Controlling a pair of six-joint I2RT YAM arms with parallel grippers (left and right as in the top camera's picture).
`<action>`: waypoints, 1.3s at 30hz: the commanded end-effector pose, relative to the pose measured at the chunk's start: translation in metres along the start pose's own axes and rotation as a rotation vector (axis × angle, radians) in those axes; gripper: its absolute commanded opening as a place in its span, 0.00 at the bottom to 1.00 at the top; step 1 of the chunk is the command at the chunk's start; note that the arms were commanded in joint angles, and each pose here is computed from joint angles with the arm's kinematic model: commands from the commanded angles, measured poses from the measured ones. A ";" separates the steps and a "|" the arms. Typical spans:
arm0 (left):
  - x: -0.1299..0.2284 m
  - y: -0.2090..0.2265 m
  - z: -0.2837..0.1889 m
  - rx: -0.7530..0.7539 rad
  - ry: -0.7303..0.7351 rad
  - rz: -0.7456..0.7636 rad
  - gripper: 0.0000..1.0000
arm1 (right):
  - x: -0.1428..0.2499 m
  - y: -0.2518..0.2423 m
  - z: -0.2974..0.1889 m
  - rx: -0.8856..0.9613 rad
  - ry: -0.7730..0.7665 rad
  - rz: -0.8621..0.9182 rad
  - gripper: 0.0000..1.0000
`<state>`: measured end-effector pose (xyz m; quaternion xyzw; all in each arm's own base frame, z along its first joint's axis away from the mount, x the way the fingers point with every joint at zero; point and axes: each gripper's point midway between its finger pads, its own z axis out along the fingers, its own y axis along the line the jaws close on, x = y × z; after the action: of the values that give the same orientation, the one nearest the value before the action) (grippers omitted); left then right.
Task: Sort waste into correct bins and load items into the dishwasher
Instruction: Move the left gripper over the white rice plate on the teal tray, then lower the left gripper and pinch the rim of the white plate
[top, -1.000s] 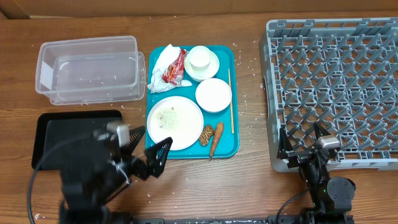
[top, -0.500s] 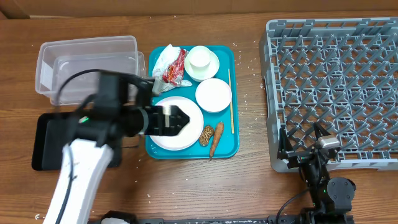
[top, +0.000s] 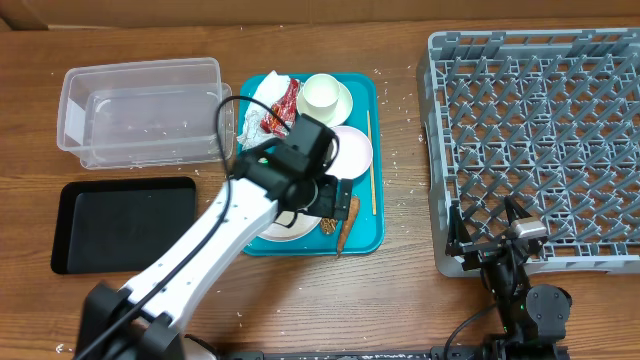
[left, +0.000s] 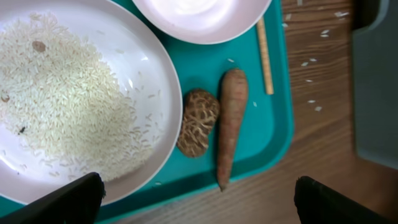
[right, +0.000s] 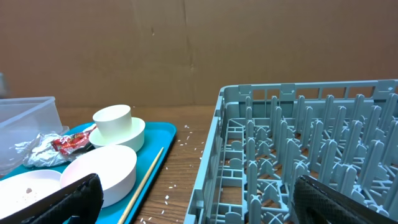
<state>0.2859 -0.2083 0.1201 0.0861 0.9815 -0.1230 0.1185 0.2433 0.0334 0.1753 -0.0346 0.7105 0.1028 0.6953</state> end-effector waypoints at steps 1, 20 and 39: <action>-0.014 0.013 0.017 -0.134 -0.042 -0.021 1.00 | 0.002 -0.002 0.000 0.012 -0.004 0.003 1.00; -0.038 0.022 0.073 -0.296 -0.122 0.017 1.00 | 0.002 -0.002 0.000 0.012 -0.004 0.003 1.00; -0.022 0.027 0.075 -0.307 -0.055 -0.003 1.00 | 0.002 -0.002 0.000 0.012 -0.004 0.003 1.00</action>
<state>0.3270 -0.2044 0.0475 0.0631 0.9850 0.0230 0.1589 0.2433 0.0334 0.1754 -0.0345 0.7104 0.1029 0.6954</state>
